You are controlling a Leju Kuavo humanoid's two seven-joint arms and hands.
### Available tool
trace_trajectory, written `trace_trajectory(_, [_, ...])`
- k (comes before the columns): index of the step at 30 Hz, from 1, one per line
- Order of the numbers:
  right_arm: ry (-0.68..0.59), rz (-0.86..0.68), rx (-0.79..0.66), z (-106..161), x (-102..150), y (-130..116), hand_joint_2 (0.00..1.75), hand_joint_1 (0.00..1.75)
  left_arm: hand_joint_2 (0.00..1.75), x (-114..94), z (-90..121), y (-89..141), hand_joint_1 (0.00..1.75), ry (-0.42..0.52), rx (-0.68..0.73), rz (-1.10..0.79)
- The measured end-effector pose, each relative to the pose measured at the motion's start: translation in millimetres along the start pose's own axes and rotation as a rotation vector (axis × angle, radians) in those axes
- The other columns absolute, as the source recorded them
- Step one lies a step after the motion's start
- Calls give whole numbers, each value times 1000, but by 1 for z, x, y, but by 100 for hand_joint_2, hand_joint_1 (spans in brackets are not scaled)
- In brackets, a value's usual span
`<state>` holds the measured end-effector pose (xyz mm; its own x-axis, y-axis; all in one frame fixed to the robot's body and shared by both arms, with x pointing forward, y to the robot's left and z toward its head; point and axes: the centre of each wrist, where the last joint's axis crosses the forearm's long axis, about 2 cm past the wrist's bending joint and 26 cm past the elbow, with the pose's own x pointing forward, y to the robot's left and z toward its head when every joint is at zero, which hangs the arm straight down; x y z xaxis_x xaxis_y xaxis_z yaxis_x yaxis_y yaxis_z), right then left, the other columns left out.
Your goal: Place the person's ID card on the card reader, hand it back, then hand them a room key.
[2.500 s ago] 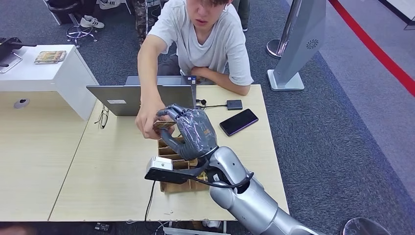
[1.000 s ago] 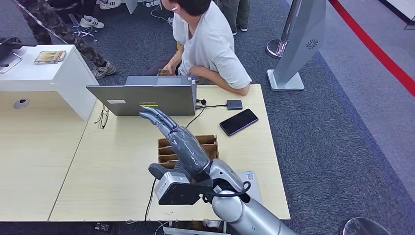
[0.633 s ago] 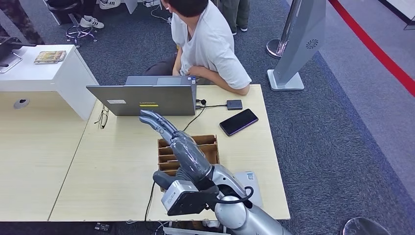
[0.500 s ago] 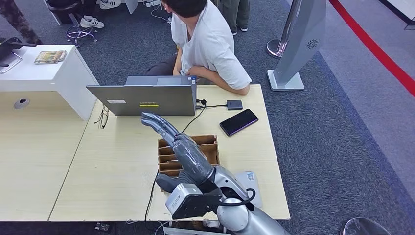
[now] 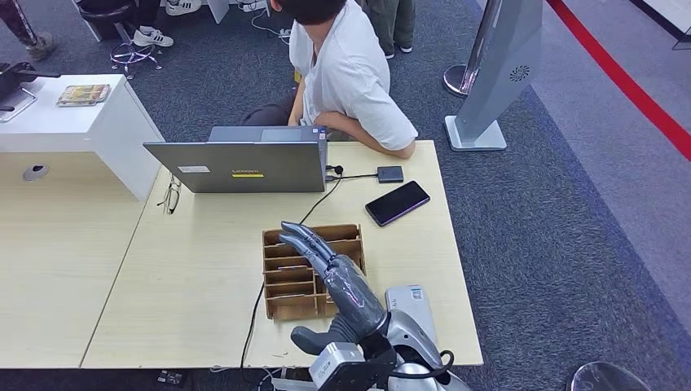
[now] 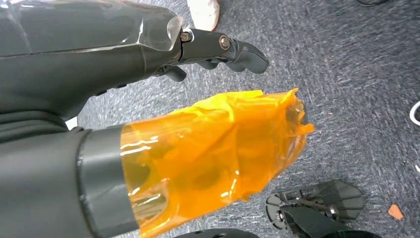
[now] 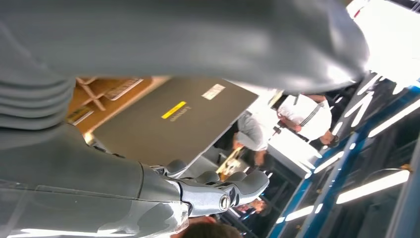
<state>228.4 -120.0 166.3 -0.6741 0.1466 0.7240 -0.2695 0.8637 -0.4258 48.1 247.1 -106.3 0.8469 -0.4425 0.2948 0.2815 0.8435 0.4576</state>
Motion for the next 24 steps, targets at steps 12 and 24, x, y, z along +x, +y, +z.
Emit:
trace_trajectory(12, [40,152,-50,23,-5,-2,87,0,0,-3,0,2,0,31,7,22])
trace_trajectory(24, [44,322,-95,38,-5,-2,175,0,0,-7,1,0,0,65,-6,39])
